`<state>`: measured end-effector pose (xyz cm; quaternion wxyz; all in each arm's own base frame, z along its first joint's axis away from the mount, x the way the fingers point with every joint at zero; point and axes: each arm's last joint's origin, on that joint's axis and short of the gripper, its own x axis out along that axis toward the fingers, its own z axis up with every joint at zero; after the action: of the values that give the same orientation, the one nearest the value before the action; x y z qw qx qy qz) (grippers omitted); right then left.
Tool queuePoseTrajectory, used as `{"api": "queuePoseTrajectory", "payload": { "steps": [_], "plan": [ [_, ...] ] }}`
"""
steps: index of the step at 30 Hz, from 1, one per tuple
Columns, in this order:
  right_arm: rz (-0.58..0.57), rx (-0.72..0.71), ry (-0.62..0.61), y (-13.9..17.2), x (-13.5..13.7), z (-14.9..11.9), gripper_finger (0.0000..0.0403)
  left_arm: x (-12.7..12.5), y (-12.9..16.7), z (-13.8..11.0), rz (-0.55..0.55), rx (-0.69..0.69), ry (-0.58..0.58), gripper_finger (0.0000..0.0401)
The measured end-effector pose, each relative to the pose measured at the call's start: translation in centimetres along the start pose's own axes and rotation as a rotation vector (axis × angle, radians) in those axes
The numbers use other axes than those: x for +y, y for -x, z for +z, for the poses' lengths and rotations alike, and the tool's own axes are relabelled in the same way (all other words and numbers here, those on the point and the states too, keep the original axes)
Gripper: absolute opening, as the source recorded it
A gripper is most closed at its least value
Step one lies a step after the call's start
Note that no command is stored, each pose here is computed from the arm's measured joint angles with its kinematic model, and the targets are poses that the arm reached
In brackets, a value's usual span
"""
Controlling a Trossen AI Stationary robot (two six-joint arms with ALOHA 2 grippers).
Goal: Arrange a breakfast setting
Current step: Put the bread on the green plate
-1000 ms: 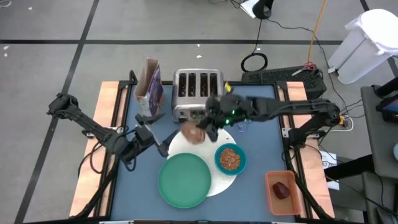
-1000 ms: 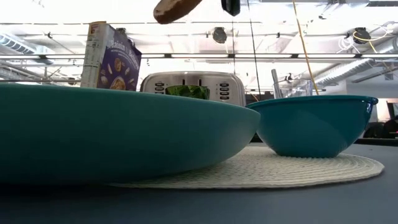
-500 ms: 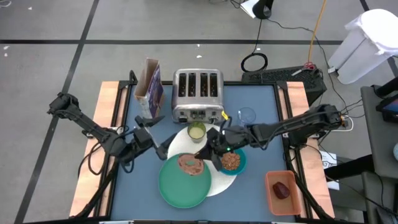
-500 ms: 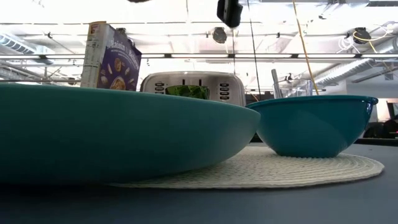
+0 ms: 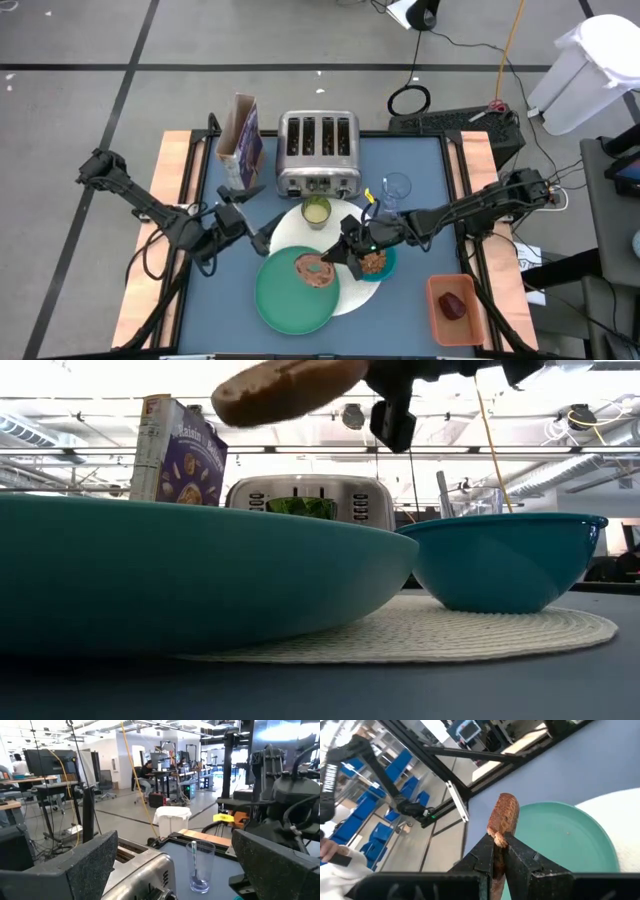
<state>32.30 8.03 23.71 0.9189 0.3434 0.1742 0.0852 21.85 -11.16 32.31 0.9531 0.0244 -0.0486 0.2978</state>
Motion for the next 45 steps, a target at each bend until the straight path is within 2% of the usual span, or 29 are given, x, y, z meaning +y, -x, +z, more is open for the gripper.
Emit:
{"api": "queuePoseTrajectory", "payload": {
  "steps": [6,11,17,20,25,33,45],
  "plan": [
    [0.056,-0.055,0.050,0.0,0.6,0.5,0.0027,-0.5,0.7,-0.6,-0.039,0.035,0.040,0.0395],
    [0.065,-0.064,0.085,0.0,0.7,0.5,0.0027,-1.3,2.0,-2.1,-0.109,0.115,0.085,0.0395],
    [0.073,-0.085,0.142,0.1,0.9,0.7,0.0027,-2.1,2.9,-3.5,-0.359,0.252,0.208,0.0395],
    [0.099,-0.123,0.193,0.1,1.2,1.0,0.0027,-2.5,2.7,-4.4,-0.412,0.322,0.243,0.0395],
    [0.122,-0.159,0.254,0.2,1.4,1.3,0.0027,-2.8,2.2,-5.0,-0.397,0.341,0.263,0.0395],
    [0.099,-0.182,0.304,0.2,1.4,1.4,0.0027,-2.6,1.0,-5.4,-0.349,0.367,0.387,0.0395],
    [0.130,-0.261,0.380,0.4,1.9,2.0,0.0027,-2.5,0.7,-5.2,-0.359,0.364,0.410,0.0395]
  ]
}}
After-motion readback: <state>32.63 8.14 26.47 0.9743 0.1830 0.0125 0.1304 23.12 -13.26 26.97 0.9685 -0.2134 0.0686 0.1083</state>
